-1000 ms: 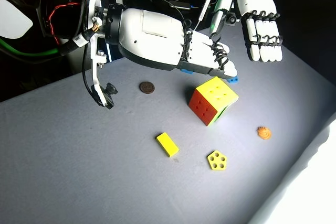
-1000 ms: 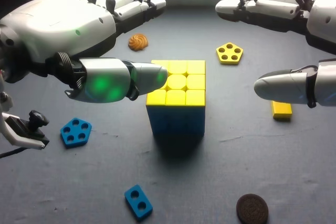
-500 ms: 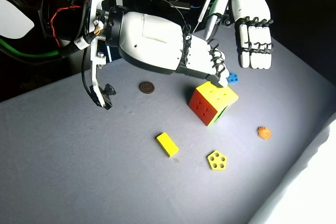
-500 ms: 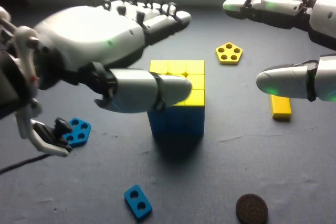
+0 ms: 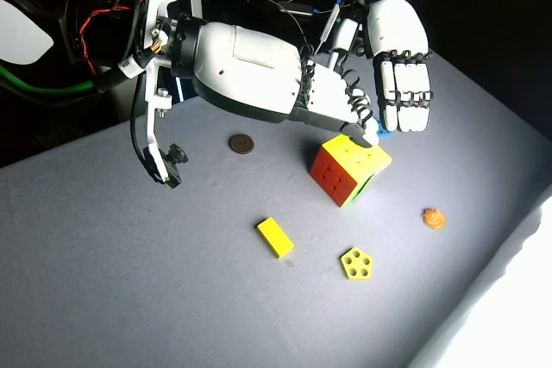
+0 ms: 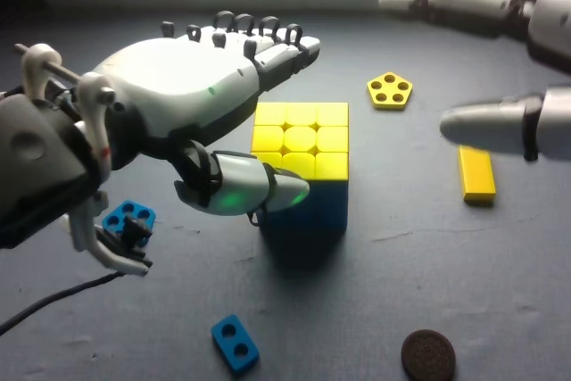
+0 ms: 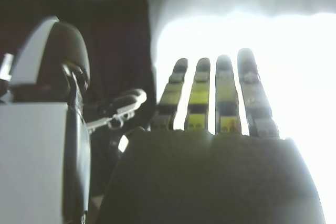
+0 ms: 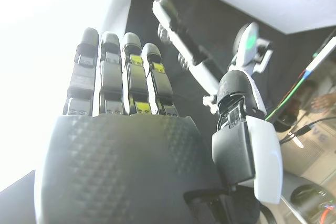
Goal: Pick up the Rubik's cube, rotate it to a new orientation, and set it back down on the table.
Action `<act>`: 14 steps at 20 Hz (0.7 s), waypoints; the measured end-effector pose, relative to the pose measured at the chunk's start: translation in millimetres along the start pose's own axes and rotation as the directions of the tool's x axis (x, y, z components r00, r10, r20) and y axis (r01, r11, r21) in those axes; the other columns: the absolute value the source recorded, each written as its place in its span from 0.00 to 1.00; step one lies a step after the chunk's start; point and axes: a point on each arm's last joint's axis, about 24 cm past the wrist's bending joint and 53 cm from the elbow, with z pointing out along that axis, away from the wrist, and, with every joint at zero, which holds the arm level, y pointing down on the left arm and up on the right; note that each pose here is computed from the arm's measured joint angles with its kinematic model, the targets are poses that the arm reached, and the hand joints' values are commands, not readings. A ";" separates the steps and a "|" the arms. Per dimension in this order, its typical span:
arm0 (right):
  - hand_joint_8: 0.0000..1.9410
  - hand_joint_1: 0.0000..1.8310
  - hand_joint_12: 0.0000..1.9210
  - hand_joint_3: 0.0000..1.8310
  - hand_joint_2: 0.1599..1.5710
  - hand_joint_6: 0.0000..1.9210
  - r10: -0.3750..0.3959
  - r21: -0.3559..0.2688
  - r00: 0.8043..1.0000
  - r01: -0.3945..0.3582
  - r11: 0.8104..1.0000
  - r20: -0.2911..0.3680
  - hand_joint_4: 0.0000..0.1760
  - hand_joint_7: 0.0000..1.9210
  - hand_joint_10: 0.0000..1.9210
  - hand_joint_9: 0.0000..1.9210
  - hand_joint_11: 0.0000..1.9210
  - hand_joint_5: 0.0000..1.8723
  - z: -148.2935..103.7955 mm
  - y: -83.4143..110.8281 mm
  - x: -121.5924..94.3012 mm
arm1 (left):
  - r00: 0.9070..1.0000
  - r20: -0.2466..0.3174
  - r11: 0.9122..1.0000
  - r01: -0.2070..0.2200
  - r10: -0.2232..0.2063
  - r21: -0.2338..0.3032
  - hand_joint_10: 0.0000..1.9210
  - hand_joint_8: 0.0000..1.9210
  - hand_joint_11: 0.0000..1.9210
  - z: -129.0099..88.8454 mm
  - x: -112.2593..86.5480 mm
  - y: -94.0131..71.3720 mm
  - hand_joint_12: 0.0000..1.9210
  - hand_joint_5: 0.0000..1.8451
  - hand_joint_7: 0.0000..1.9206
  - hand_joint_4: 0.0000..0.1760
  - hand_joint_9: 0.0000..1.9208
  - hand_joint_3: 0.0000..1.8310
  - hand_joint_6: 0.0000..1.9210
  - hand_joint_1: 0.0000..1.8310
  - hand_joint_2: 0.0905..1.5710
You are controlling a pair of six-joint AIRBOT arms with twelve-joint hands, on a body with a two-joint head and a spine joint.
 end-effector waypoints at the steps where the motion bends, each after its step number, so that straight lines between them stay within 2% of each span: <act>1: 0.00 0.03 0.21 0.00 0.76 0.00 0.027 0.011 1.000 -0.027 1.000 0.012 0.00 0.10 0.00 0.07 0.00 0.07 0.0 -2.6 -2.8 | 1.000 -0.002 1.000 0.001 -0.001 -0.005 0.00 0.00 0.00 3.8 1.6 1.6 0.06 0.00 0.00 0.00 0.00 0.00 0.00 0.38 0.66; 4: 0.00 0.00 0.04 0.00 0.79 0.00 0.031 0.016 0.999 -0.031 0.999 0.017 0.00 0.06 0.00 0.04 0.00 0.03 -0.1 -4.1 -3.9 | 1.000 -0.019 1.000 0.015 -0.015 -0.027 0.00 0.00 0.00 10.3 11.1 6.5 0.07 0.00 0.00 0.00 0.00 0.00 0.00 0.44 0.63; 5: 0.00 0.01 0.01 0.00 0.79 0.00 0.025 0.015 1.000 -0.025 1.000 0.015 0.00 0.06 0.00 0.04 0.00 0.03 -0.1 -3.6 -3.5 | 0.999 -0.026 0.999 0.023 -0.024 -0.037 0.00 0.00 0.00 11.4 14.6 8.3 0.04 0.00 0.00 0.00 0.00 0.00 0.00 0.45 0.62; 7: 0.00 0.02 0.00 0.00 0.78 0.00 0.020 0.013 1.000 -0.020 1.000 0.017 0.00 0.07 0.01 0.05 0.00 0.03 0.0 -3.1 -3.7 | 0.999 -0.029 0.998 0.028 -0.030 -0.054 0.00 0.00 0.00 12.0 19.0 13.0 0.02 0.00 0.00 0.00 0.00 0.00 0.00 0.46 0.61; 8: 0.00 0.02 0.00 0.00 0.78 0.01 0.005 0.014 1.000 -0.006 1.000 0.016 0.00 0.07 0.01 0.05 0.00 0.04 0.0 -3.4 -3.6 | 0.998 -0.034 0.996 0.045 -0.048 -0.083 0.00 0.00 0.00 12.5 22.9 20.6 0.02 0.00 0.00 0.00 0.00 0.00 0.00 0.46 0.62; 10: 0.00 0.01 0.00 0.00 0.78 0.01 -0.007 0.013 1.000 0.007 1.000 0.016 0.00 0.07 0.01 0.05 0.00 0.04 0.0 -2.8 -3.5 | 0.997 -0.048 0.993 0.051 -0.057 -0.109 0.00 0.00 0.00 13.3 29.2 25.2 0.01 0.00 0.00 0.00 0.00 0.00 0.00 0.46 0.61; 14: 0.00 0.00 0.00 0.00 0.78 0.00 -0.025 0.007 1.000 0.025 1.000 0.012 0.00 0.06 0.01 0.05 0.00 0.03 0.1 0.7 -1.4 | 0.997 -0.063 0.993 0.026 -0.033 -0.112 0.00 0.00 0.02 20.3 35.8 23.7 0.01 0.00 0.00 0.00 0.00 0.00 0.00 0.47 0.63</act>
